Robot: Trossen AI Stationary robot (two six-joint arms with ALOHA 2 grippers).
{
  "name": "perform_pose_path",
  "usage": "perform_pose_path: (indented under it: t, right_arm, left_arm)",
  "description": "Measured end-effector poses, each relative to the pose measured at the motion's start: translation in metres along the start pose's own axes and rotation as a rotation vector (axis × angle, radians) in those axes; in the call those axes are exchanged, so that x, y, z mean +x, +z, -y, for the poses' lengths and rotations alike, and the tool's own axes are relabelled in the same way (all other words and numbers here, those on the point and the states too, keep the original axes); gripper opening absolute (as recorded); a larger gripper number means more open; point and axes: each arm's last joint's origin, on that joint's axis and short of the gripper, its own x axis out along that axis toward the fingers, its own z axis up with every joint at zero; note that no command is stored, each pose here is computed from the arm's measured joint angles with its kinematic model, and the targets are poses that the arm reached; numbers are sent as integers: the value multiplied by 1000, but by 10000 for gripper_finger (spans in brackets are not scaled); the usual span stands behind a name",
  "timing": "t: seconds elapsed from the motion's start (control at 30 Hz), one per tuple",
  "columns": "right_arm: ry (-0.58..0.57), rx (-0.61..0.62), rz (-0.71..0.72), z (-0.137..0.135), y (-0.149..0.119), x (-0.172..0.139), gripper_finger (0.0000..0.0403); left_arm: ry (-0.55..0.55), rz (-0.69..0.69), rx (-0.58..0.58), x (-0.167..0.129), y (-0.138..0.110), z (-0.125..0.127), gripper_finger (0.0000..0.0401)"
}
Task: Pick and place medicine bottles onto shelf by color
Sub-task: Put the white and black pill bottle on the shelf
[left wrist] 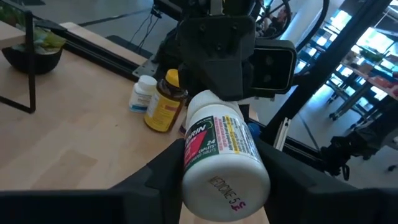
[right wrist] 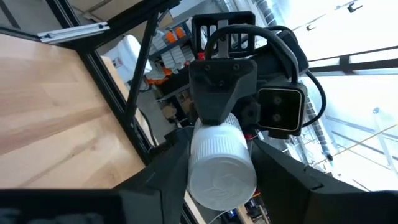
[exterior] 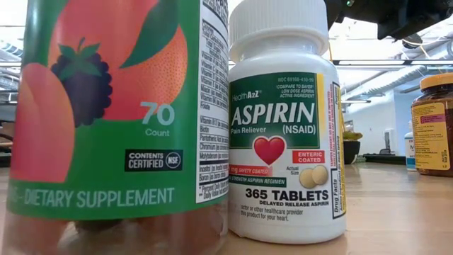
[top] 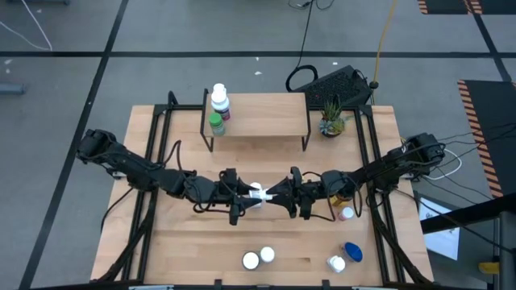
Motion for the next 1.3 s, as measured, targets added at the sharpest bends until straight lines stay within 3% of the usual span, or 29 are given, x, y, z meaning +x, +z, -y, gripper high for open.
perform_pose_path:
  t: [0.27,0.63,0.87,1.03,1.3]
  right_arm:
    - [-17,27,-38,1,-1,0,141]
    - [7,213,-200,26,6,-8,140]
    - [31,541,-376,67,5,-16,141]
    - [22,827,-538,85,-13,-22,141]
    - [183,1175,-526,91,-43,-26,141]
  left_arm:
    - [13,4,89,0,0,-1,182]
    - [150,6,503,0,-1,-5,184]
    - [438,-28,718,-1,-4,-17,185]
    - [469,-61,749,12,-15,-26,217]
    - [512,-33,854,43,-37,-38,293]
